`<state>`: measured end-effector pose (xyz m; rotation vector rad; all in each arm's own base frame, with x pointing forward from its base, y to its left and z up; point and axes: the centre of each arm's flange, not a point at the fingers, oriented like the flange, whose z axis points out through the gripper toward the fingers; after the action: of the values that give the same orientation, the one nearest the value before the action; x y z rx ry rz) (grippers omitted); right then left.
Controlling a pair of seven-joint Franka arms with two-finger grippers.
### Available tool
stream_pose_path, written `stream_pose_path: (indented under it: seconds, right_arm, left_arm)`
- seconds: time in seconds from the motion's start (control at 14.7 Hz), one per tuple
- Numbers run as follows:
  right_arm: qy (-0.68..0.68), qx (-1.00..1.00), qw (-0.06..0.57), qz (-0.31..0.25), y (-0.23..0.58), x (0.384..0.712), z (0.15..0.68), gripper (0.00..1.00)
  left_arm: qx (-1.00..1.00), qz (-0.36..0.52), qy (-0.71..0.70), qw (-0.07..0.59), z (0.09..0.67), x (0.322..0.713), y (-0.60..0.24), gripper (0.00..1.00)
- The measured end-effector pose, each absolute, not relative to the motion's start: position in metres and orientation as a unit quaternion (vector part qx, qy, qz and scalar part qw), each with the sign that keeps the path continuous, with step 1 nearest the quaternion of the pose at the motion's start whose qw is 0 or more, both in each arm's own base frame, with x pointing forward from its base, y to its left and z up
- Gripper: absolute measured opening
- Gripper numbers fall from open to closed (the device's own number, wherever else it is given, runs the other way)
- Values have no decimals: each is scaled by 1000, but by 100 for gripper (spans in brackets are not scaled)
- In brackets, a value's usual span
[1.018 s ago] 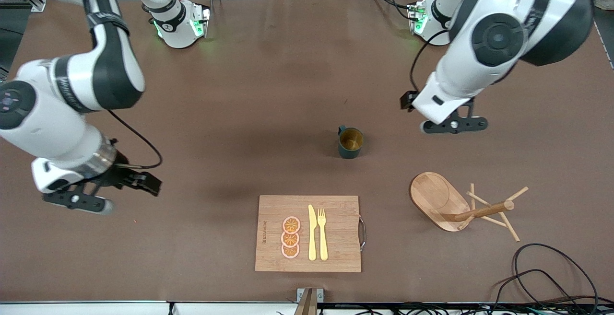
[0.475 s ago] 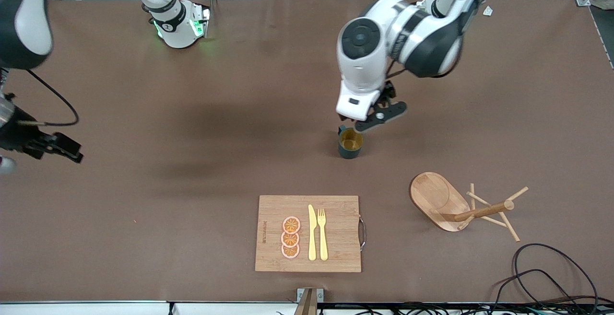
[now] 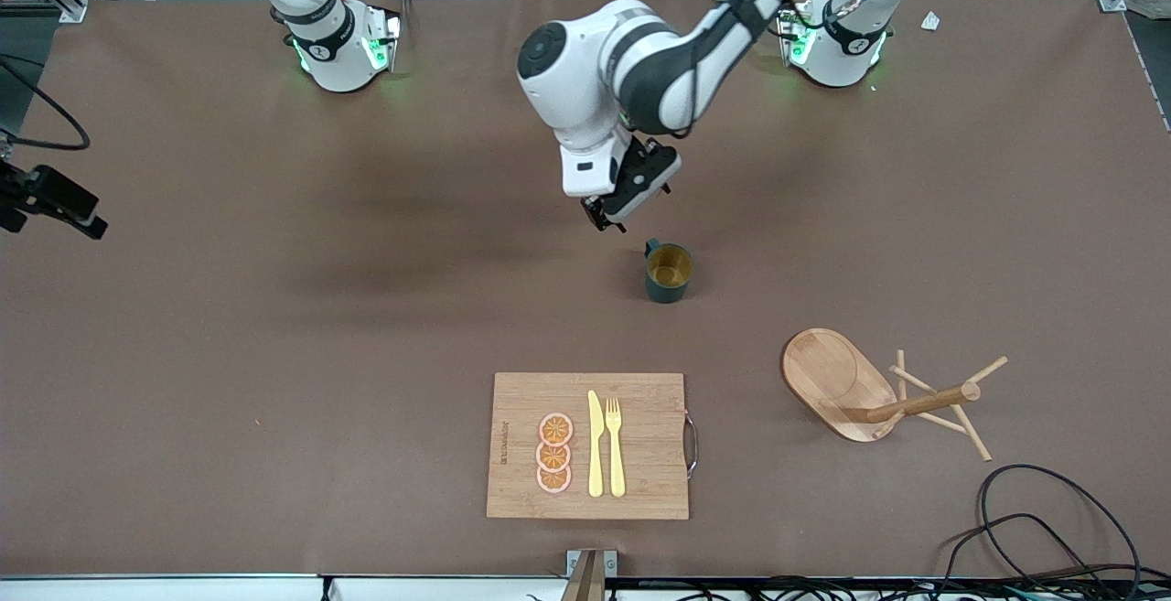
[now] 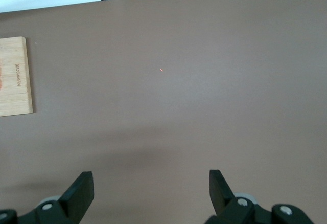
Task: Pass cup and hang on rack
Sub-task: 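Lower the left gripper onto the mug handle and close it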
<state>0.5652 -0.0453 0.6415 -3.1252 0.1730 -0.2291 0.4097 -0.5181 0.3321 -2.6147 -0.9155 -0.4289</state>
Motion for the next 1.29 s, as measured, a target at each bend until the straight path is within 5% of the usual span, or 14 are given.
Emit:
stream_pose_path:
  seconds: [0.54, 1.29]
  right_arm:
    - [50, -996, 2, -79, -40, 558, 651, 100]
    - [52, -996, 2, -74, -41, 558, 650, 100]
  left_arm:
    - [-883, -265, -314, 228, 219, 356, -521, 100]
    - [-876, -361, -268, 175, 180, 326, -514, 91]
